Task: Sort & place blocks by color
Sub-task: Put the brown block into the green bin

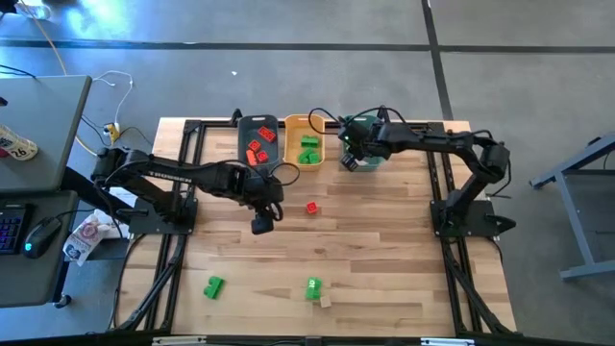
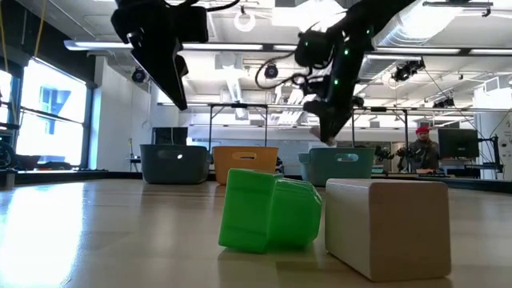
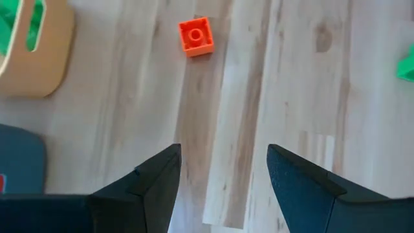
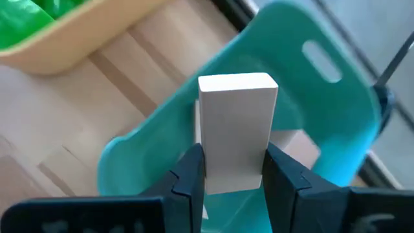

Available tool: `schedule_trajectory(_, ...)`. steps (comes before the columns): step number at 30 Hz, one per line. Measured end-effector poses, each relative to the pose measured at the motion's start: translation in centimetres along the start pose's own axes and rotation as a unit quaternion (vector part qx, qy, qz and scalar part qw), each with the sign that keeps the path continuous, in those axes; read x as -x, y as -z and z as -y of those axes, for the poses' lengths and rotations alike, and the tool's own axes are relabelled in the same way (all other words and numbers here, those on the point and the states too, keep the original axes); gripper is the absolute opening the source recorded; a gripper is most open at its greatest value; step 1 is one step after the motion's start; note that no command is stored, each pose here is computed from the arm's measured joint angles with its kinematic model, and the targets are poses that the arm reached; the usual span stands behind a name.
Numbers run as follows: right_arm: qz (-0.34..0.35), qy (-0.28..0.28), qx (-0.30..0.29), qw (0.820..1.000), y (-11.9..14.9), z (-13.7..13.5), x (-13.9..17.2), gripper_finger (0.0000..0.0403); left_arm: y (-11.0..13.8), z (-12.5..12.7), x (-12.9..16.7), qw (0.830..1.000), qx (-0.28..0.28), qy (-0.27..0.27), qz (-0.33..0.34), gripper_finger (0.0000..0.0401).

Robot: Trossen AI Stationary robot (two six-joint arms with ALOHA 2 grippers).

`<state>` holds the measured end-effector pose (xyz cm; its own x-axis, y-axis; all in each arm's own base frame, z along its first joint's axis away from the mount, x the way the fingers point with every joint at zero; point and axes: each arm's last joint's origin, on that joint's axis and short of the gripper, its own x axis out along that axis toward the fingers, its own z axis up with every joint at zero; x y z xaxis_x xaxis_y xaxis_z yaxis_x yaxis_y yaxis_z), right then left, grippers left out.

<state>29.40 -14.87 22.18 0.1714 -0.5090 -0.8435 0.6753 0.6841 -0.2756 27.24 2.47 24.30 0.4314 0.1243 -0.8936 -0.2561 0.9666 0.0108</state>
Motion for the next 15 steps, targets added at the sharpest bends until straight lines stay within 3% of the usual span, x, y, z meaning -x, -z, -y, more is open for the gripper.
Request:
schedule_trajectory(8, -0.06, -0.03, -0.013, 0.998, 0.4, 0.1, -3.4, 0.0096, 0.1, 0.8, 0.1, 1.0, -0.014, 0.007, 0.0, 0.0214)
schedule_trajectory(15, -0.069, -0.029, -0.013, 0.997, 0.5, 0.0, -4.0, 0.0158, 0.2, 1.0, 0.1, 1.0, -0.017, 0.008, 0.0, 0.0214)
